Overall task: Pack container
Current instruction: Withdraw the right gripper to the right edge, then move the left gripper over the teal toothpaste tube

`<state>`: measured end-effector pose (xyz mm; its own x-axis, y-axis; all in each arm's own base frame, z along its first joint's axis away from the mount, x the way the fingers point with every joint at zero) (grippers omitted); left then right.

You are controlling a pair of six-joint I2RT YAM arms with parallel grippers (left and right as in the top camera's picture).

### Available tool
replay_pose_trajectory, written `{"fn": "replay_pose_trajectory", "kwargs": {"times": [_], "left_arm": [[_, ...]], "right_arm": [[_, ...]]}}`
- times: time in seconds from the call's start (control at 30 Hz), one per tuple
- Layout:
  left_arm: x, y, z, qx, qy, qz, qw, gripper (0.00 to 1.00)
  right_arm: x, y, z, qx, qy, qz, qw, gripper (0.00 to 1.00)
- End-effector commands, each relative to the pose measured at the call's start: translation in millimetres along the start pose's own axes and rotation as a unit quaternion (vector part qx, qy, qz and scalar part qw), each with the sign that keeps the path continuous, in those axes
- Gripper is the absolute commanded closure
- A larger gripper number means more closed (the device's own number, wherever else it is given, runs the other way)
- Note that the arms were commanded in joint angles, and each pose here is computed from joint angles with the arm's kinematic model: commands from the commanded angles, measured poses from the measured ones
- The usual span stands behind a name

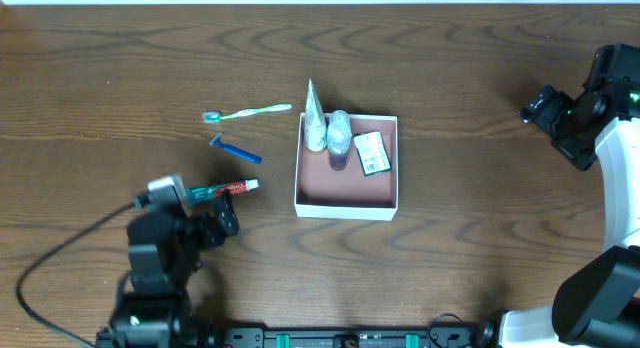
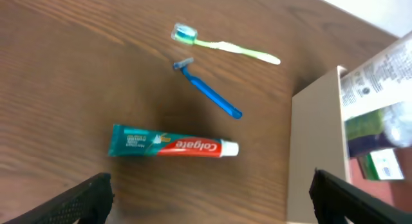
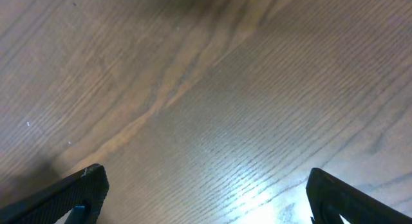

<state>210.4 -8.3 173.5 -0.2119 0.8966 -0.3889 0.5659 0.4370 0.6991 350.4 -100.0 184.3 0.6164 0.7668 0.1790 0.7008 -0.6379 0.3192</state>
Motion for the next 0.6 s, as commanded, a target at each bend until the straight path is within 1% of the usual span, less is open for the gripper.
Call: {"fn": "replay_pose_trajectory", "kwargs": {"times": [0.0, 0.1, 0.17, 0.23, 0.57], "left_arm": [[-14, 26, -3, 0.024, 0.005, 0.006, 1.000, 0.02], [-18, 34, 1, 0.074, 0.026, 0.000, 0.997, 0.02], [-23, 35, 6, 0.112, 0.026, -0.005, 0.993, 0.02], [-25, 30, 15, 0.144, 0.018, -0.011, 0.989, 0.02], [-5, -8, 53, 0.259, 0.073, -0.041, 0.962, 0.02]], "right_arm": [[3, -2, 2, 0.005, 0.003, -0.003, 1.000, 0.01], [3, -2, 2, 0.005, 0.003, -0.003, 1.000, 0.01], [3, -2, 2, 0.005, 0.003, -0.003, 1.000, 0.01], [3, -2, 2, 0.005, 0.003, -0.003, 1.000, 0.01], [3, -2, 2, 0.005, 0.003, -0.003, 1.000, 0.01]]}}
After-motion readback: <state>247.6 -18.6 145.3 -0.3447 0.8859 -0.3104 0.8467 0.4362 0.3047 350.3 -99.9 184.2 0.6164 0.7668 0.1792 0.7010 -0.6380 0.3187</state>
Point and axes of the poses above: each gripper's point midway between its finger pads, its own z axis out along the fingers, its own x axis along the line the jaws close on, y = z × x, the point moved 4 cm from there along -z, back along the fingers, and after that the axes turned 4 degrees about -z, right-handed, at the moved point
